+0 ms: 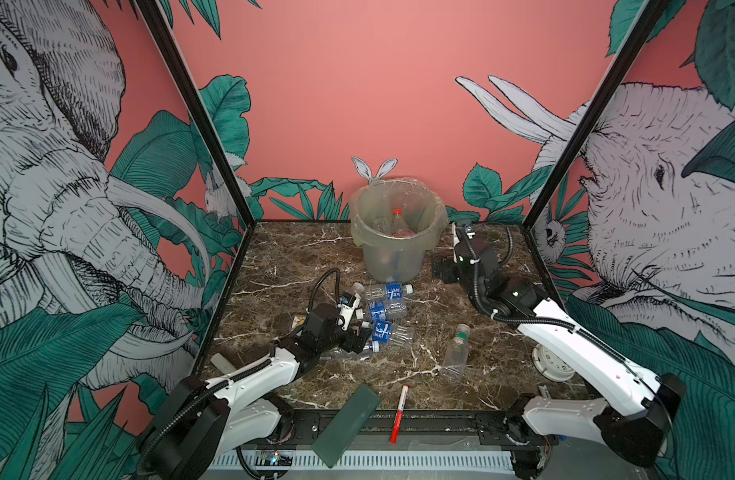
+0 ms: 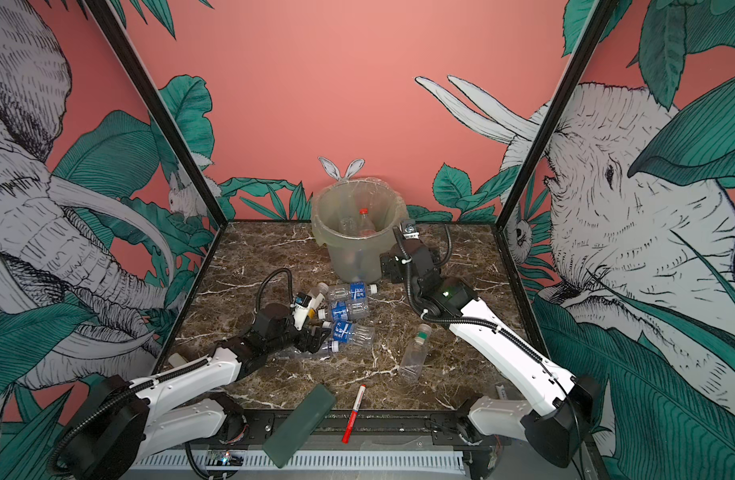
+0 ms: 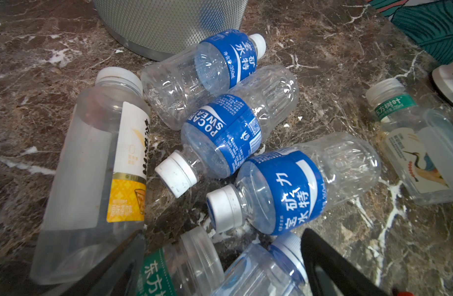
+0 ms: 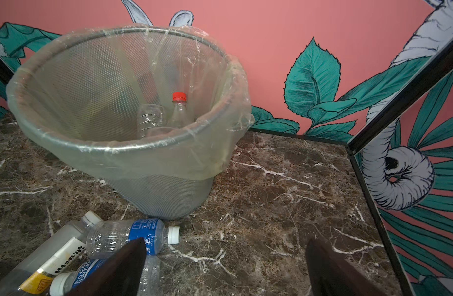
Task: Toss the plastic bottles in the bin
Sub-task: 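Open the right gripper to drop the bottle and lower it toward the pile, then lower the right gripper onto the green-labelled bottle and close on its body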
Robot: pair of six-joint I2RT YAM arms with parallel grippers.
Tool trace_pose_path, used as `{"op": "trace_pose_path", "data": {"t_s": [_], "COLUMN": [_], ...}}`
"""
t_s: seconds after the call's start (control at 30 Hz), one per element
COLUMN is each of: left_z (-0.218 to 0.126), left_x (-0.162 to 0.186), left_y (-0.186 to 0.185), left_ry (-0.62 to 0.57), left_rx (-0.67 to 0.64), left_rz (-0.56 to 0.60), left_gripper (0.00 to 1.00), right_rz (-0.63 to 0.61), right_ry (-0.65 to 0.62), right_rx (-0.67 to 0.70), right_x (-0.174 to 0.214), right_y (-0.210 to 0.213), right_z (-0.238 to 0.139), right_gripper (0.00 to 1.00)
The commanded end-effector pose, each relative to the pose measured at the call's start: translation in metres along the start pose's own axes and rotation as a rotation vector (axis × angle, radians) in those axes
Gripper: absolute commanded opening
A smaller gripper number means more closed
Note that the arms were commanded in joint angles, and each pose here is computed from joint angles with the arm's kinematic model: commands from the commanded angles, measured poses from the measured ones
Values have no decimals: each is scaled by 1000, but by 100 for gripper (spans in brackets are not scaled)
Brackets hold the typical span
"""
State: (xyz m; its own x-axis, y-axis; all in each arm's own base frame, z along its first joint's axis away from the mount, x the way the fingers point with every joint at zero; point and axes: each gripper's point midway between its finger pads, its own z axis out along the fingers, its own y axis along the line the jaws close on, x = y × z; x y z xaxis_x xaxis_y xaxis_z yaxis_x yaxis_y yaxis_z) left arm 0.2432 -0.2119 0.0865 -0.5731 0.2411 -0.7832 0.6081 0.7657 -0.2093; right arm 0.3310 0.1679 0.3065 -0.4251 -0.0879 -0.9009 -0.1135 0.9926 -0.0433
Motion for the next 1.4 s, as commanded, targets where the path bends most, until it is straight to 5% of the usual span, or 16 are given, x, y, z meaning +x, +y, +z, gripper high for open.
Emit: {"op": "trace_pose_path", "data": {"t_s": [0.0,0.33,0.7,1.37], "left_z": [-3,-3,-4,-2], "left_x": [-10,-10,-9,-9], "left_y": [-2,-3,-2,-1], "left_ry": [-28,-29,-23,-15], "left_rx": [1,9,-2,-4], "left_rz": [6,2,4,2], "left_gripper": [96,96,96,96], "right_rz": [108,166,265,363], "right_ry": [14,207,304,470], "right_rx": [9,90,203,162], "right_x": [19,107,163,243], "right_y": [-7,-26,-43,-14], "right_z": [-4,1,-12,-11], "right_gripper": [99,99,99,99]}}
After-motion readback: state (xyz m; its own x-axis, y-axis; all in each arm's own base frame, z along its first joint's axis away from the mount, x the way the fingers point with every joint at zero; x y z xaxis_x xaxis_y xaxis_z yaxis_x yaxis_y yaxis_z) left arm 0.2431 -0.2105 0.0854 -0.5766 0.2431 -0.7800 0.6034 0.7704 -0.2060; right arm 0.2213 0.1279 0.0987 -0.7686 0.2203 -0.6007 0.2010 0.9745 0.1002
